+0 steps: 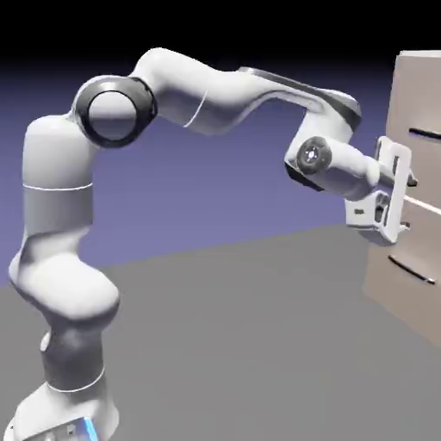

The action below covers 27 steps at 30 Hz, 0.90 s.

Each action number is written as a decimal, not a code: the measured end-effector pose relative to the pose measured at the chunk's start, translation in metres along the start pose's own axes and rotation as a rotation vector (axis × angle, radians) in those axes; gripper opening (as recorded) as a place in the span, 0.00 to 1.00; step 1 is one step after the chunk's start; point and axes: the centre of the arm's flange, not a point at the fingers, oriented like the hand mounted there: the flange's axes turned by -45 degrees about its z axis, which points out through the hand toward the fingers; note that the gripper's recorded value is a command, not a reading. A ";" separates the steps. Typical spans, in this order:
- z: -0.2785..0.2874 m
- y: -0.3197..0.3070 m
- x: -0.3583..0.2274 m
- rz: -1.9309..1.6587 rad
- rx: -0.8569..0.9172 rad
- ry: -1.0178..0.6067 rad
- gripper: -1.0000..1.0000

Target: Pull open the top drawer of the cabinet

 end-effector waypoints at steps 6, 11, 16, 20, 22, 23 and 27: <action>0.022 -0.022 -0.006 0.109 0.088 0.056 0.50; 0.039 -0.046 -0.020 0.184 0.177 0.090 0.50; 0.054 -0.076 -0.043 0.246 0.278 0.109 0.50; 0.064 -0.104 -0.069 0.288 0.367 0.109 0.50; 0.068 -0.119 -0.085 0.307 0.412 0.103 0.50; 0.069 -0.121 -0.088 0.310 0.420 0.102 0.50; 0.085 -0.132 -0.085 0.303 0.421 0.101 0.50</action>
